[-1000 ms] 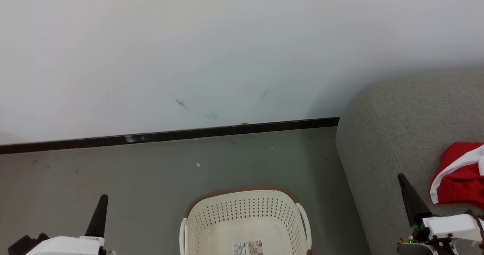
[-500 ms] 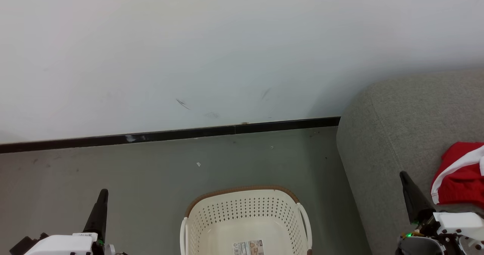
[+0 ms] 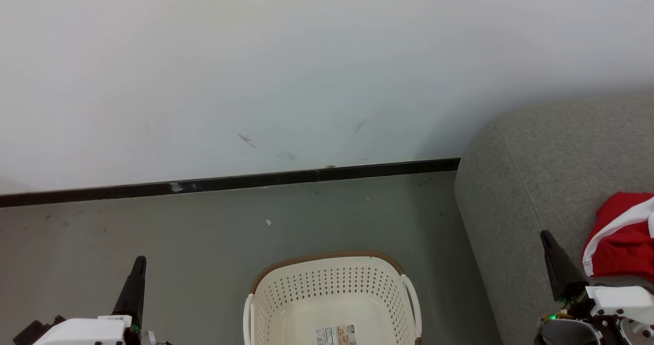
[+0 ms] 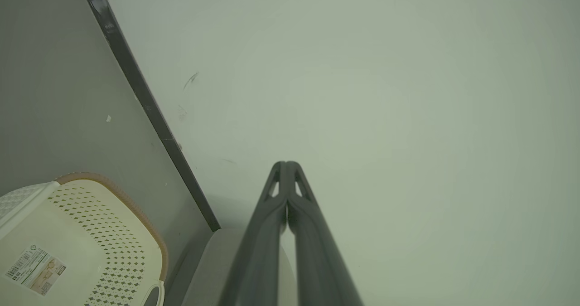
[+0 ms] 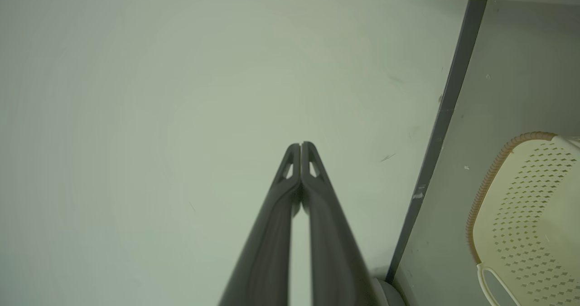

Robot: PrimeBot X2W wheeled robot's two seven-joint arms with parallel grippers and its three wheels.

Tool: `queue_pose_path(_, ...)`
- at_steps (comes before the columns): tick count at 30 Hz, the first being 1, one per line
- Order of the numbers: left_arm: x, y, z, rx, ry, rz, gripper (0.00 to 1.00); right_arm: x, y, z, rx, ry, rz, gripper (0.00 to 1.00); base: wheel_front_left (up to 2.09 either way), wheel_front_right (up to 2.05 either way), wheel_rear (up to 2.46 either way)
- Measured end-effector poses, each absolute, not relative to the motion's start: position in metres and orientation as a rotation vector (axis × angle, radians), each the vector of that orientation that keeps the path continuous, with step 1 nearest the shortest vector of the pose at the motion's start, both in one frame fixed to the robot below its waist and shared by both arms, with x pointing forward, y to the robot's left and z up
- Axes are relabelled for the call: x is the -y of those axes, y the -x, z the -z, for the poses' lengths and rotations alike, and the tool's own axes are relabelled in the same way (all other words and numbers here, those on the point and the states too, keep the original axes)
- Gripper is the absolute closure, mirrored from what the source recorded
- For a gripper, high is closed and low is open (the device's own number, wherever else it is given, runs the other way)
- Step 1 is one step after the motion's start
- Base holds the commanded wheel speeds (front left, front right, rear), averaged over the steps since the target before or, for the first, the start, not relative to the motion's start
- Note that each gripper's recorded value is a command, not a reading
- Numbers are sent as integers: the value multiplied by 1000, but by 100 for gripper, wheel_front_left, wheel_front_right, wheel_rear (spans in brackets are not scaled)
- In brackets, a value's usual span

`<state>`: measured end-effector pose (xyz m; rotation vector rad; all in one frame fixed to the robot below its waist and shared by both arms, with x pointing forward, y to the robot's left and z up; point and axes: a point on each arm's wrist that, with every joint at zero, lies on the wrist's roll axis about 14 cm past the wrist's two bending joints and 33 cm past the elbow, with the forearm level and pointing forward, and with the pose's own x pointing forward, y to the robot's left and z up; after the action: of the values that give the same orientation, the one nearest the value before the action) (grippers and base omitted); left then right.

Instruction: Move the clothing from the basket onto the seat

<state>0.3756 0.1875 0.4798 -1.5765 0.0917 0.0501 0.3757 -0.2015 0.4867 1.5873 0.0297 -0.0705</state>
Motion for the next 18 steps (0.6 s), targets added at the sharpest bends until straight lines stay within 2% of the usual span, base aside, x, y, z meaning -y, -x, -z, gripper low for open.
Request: queue_pose_path(18,-187,-375,-479,-92,1577,-50,100,202,-375,-483,-37,-1587,81,100,0,0,0)
